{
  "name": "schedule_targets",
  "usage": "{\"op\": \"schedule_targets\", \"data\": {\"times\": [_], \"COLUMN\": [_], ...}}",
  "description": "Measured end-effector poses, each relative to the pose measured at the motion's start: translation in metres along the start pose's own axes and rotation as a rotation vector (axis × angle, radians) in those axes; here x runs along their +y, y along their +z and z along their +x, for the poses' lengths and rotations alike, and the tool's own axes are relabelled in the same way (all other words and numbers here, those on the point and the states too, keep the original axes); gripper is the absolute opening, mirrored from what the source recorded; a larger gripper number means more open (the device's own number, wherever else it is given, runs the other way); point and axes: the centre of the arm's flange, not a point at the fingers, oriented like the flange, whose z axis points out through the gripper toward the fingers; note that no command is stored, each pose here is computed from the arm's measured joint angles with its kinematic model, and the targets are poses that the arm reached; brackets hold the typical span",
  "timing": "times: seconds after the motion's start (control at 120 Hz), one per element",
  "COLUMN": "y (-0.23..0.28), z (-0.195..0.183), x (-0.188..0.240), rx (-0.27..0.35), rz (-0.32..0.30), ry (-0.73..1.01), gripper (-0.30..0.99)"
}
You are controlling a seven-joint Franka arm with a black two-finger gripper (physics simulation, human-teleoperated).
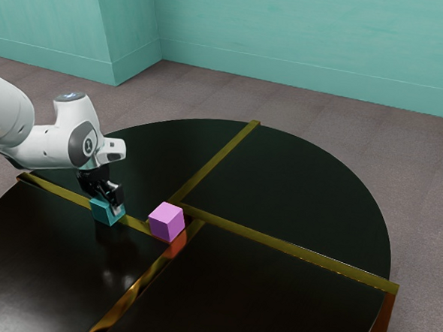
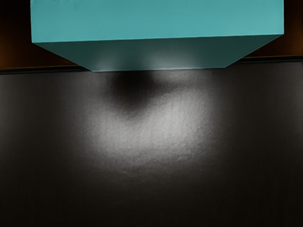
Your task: Pick up the blue block with one arm, and put the blue block on the pink block with one arm
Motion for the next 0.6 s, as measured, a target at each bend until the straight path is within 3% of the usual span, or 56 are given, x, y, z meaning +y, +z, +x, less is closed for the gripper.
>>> {"op": "schedule_targets", "data": {"times": [0.275, 0.475, 0.6], "y": [-0.009, -0.048, -0.067], "z": [0.002, 0.009, 0.034], "x": [0.000, 0.013, 0.058], "rx": [0.013, 0.060, 0.090], "rz": [0.008, -0.004, -0.033], "ry": [0.006, 0.023, 0.094], "gripper": [0.39, 0.37, 0.38]}}
